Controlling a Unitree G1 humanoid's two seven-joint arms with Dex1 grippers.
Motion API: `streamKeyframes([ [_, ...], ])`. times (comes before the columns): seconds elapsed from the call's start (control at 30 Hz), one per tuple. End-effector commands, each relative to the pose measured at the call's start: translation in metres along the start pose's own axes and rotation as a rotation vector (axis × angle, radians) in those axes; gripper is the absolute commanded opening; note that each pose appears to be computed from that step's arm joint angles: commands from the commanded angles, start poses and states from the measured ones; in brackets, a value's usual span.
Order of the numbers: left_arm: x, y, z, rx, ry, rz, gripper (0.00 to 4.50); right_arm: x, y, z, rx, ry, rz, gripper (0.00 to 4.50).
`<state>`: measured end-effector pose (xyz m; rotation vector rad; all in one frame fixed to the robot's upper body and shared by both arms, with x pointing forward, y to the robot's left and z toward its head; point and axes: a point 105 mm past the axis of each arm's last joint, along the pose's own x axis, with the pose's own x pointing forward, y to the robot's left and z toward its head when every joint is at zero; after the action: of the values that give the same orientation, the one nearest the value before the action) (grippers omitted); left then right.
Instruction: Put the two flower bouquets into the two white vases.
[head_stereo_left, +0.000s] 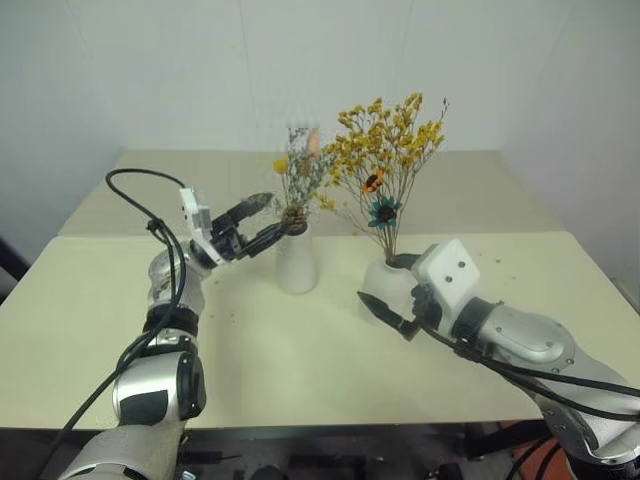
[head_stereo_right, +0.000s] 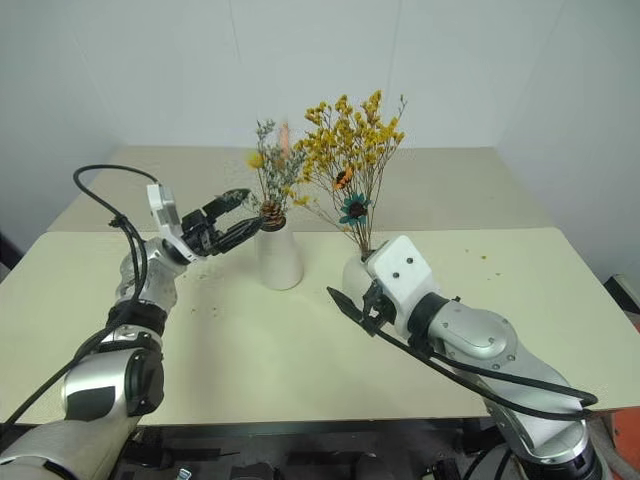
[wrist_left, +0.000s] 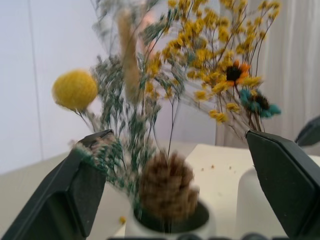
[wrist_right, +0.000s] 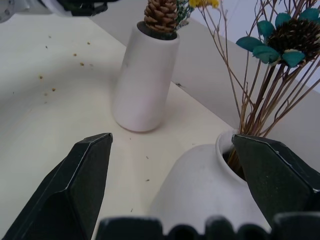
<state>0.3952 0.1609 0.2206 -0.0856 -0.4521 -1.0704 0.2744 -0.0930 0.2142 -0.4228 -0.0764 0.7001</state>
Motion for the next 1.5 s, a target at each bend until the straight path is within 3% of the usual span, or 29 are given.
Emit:
streamKeyframes([
  [0.03, -0.011, 0.008, 0.026, 0.07, -0.044, 0.038, 4.49, -0.004, -0.005, 0.01, -0.021, -0.055, -0.031, 4.5],
  [0.27, -0.045, 0.003, 0.071, 0.109, -0.099, 0.068, 4.49, -0.021, -0.014, 0.005, -0.013, -0.032, -0.052, 4.5],
  [0.5, -0.081, -0.019, 0.089, 0.193, 0.112, 0.038, 4.49, -0.069, -0.034, -0.005, -0.01, 0.042, -0.064, 4.5],
  [0.77, -0.091, -0.059, 0.072, 0.277, 0.433, -0.122, 4.49, -0.134, -0.067, -0.014, -0.035, 0.198, -0.017, 4.5],
  [0.97, -0.086, -0.067, 0.072, 0.222, 0.404, -0.126, 4.49, -0.152, -0.09, -0.022, -0.052, 0.266, -0.089, 4.5],
  [1.5, -0.07, -0.063, 0.067, 0.229, 0.39, -0.132, 4.49, -0.159, -0.089, -0.029, -0.045, 0.275, -0.128, 4.5],
])
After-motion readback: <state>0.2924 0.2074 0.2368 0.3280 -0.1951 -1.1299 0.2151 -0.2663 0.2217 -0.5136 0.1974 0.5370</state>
